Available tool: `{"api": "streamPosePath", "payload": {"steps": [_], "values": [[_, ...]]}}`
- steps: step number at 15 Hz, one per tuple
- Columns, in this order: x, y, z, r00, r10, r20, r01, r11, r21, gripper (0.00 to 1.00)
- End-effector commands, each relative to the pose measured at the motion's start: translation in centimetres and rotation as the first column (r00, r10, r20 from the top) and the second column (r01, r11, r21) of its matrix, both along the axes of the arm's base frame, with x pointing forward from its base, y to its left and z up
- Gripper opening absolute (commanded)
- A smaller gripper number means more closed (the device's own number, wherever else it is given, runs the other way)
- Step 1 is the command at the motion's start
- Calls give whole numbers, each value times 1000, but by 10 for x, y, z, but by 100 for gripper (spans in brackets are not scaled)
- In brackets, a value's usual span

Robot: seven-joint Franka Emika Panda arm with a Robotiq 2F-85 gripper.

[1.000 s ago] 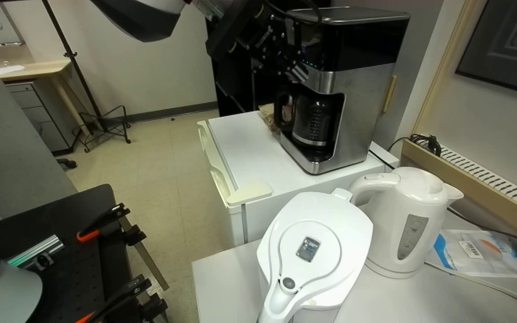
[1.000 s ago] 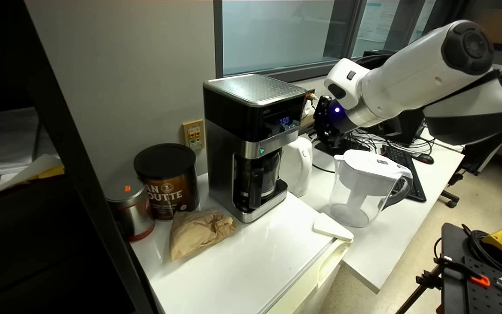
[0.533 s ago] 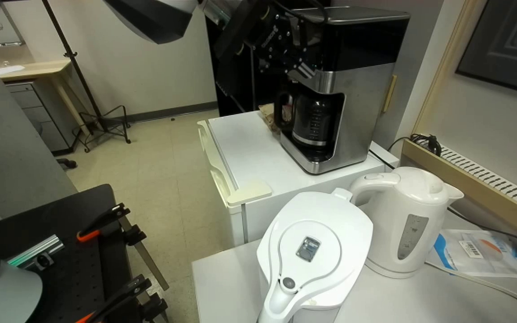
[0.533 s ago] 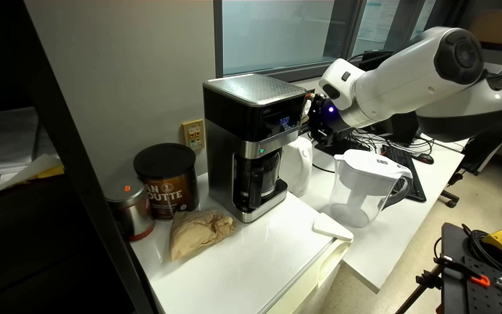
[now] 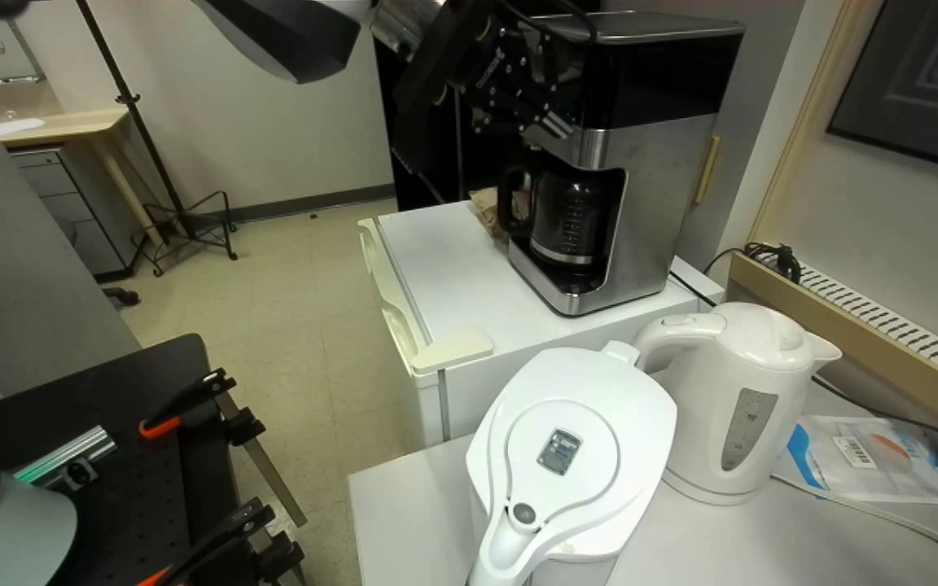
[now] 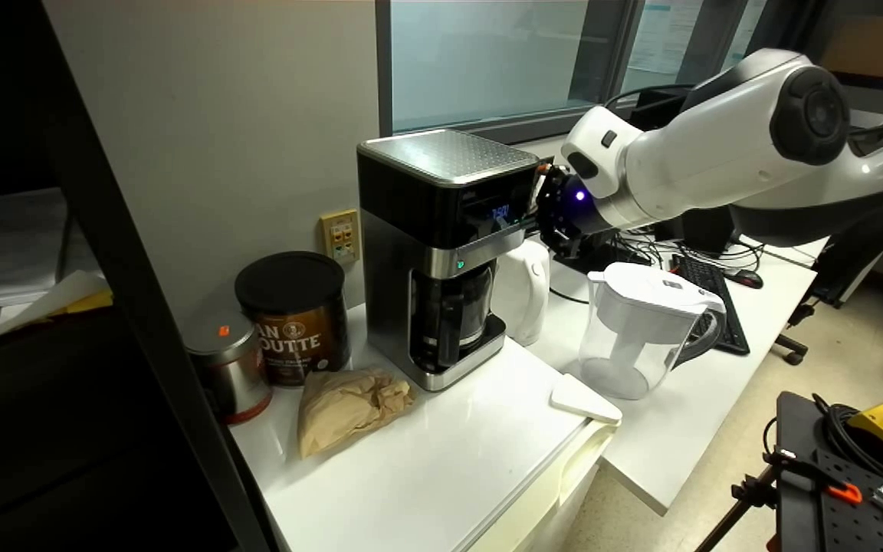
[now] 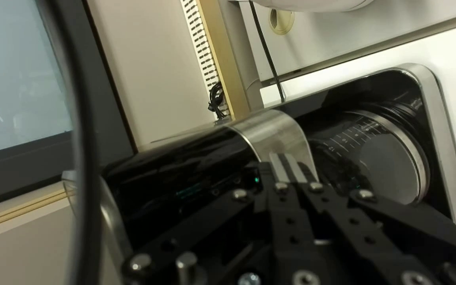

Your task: Press a button on the coffeemaker.

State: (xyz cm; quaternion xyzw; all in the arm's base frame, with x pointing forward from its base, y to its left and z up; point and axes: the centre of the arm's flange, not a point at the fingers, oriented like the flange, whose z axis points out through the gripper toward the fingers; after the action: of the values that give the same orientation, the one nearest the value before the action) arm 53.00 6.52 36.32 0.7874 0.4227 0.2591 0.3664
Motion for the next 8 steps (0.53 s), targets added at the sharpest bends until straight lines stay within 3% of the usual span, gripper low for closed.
{"api": "streamPosePath", "payload": {"steps": [1, 8], "values": [[10, 1, -4, 999, 32, 31, -32, 999, 15, 0], [13, 0, -6, 999, 37, 33, -37, 999, 16, 0]]}}
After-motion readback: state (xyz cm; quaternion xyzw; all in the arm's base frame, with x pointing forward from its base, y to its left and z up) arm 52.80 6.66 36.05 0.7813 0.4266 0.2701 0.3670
